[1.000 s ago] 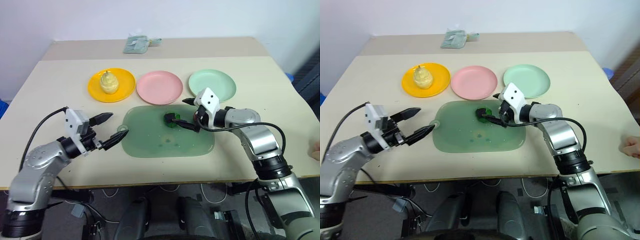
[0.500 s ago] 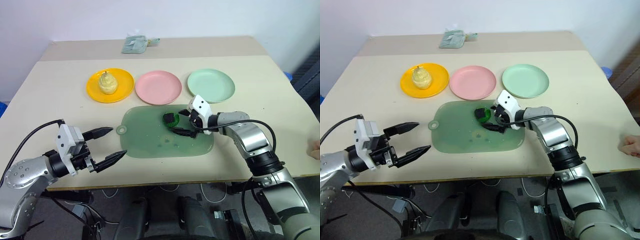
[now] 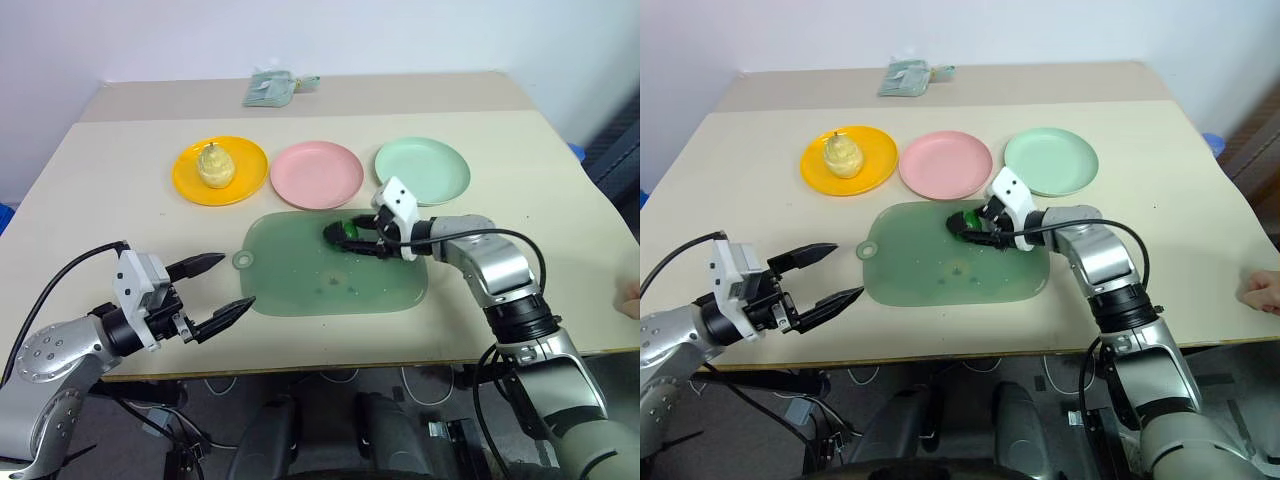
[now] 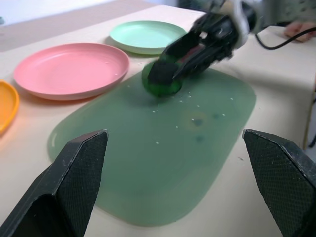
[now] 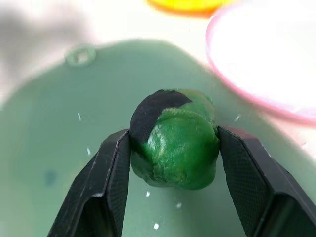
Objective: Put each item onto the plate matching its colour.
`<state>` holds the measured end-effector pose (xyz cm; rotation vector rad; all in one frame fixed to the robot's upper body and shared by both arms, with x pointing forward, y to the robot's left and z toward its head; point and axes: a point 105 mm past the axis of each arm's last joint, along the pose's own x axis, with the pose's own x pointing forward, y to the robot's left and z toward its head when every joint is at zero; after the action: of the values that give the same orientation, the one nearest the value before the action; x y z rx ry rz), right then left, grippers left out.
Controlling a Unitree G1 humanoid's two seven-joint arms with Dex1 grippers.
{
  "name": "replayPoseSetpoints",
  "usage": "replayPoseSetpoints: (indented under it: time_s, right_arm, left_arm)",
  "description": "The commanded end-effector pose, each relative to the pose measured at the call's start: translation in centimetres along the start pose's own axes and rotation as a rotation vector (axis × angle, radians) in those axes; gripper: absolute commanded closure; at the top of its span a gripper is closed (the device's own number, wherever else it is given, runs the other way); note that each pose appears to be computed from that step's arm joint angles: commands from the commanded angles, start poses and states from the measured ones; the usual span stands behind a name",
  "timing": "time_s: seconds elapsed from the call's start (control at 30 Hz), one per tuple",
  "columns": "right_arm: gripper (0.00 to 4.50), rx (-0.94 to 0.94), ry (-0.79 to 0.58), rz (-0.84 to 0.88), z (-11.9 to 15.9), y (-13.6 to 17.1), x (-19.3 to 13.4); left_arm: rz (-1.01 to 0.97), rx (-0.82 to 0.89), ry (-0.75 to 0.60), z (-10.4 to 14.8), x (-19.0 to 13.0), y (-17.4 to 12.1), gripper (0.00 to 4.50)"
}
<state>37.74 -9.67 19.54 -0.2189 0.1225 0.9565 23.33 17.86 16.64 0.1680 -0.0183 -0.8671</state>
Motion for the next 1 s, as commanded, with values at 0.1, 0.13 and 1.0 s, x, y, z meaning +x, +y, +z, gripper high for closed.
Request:
replayPoseSetpoints:
  time_s: [0.1,0.13,1.0]
  right_arm:
    - [1.76,-0.105,-0.168,-0.187,6.4,-5.4,-2.6]
    - [1.76,-0.118,-0.173,-0.242,6.5,-6.9,-2.9]
    - [0.04,-0.091,-0.142,-0.454,2.4,-13.2,-4.6]
  left_arm:
    - [-0.015,0.025,-0.040,1.1,0.9,-0.7,0.00]
    - [-0.012,0.025,-0.045,1.1,1.0,-0.7,0.00]
    - [-0.072,0.008,-0.131,2.6,7.7,-1.2,0.00]
